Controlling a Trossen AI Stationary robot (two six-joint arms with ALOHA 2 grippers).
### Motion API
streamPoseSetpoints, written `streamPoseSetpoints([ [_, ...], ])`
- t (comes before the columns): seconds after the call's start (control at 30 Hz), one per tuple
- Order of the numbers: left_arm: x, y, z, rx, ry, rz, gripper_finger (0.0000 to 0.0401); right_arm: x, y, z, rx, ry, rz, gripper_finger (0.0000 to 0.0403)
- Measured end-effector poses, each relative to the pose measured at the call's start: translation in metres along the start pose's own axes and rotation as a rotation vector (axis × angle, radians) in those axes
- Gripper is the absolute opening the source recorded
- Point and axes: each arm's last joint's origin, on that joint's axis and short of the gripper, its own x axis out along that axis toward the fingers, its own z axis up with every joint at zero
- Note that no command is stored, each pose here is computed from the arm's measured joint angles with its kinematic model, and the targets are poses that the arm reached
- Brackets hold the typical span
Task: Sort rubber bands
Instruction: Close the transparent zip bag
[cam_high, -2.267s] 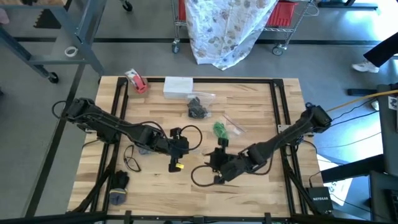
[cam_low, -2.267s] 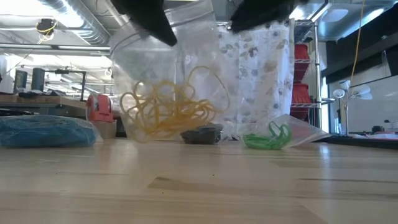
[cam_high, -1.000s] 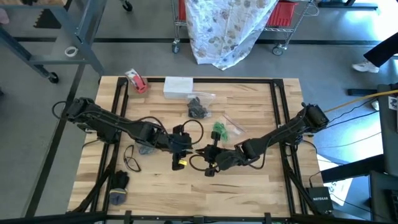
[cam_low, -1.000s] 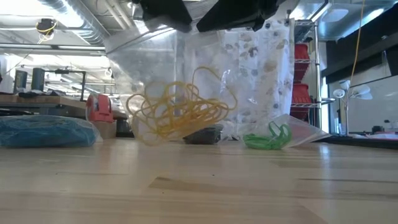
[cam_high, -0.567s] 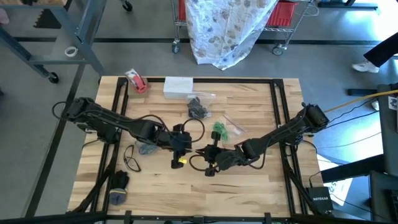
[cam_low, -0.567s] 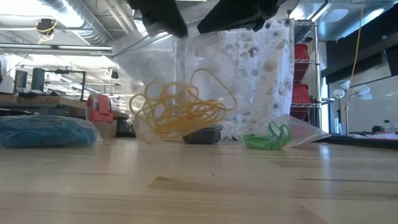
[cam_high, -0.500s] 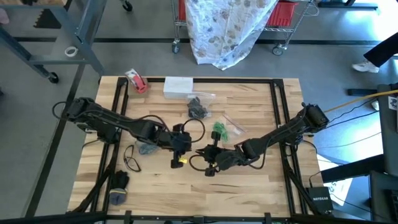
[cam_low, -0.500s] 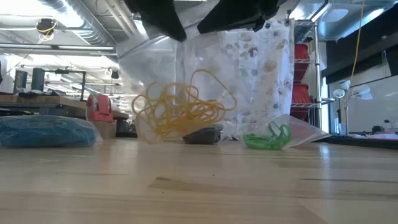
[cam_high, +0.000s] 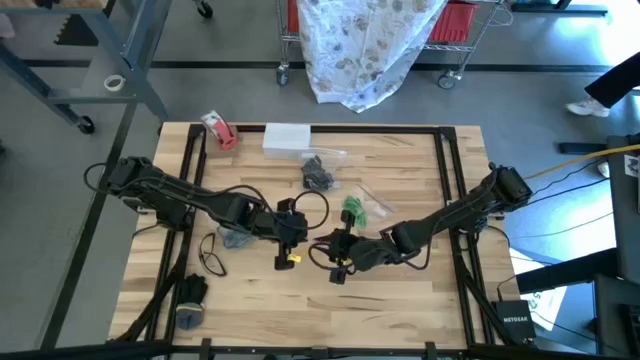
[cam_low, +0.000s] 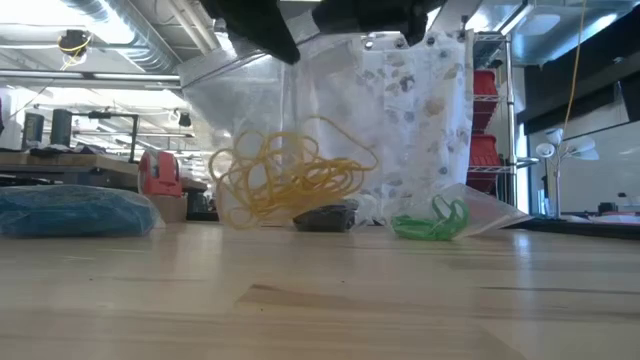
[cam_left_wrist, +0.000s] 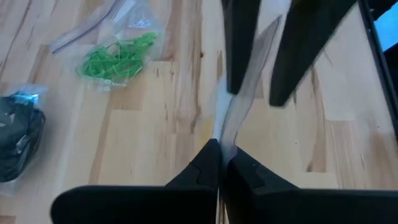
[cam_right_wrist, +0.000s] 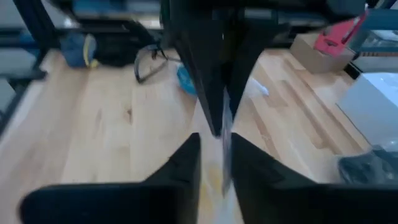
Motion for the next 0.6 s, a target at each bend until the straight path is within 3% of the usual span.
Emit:
streamPoseSetpoints([
  [0.13, -0.001, -0.004, 0.002, 0.004, -0.026, -0.013, 0.0001, 0.004, -0.001, 0.000, 0.015, -0.005, 0.018, 0.0116],
  [0.27, -0.001, -0.004, 0.001, 0.006, -0.023, -0.011, 0.0001, 0.010, 0.000, -0.004, 0.010, 0.006, 0.016, 0.0117],
  [0.37, -0.001, -0.006, 0.001, 0.010, -0.025, -0.013, 0.0000, 0.010, 0.000, -0.004, 0.006, 0.000, 0.015, 0.0089],
  [0.5, -0.001, -0.006, 0.001, 0.013, -0.025, -0.014, 0.0000, 0.011, 0.000, -0.004, 0.002, 0.003, 0.015, 0.0022],
  [0.6, -0.001, -0.006, 0.001, 0.017, -0.025, -0.013, 0.0000, 0.011, 0.000, -0.004, -0.002, 0.000, 0.000, 0.0007],
])
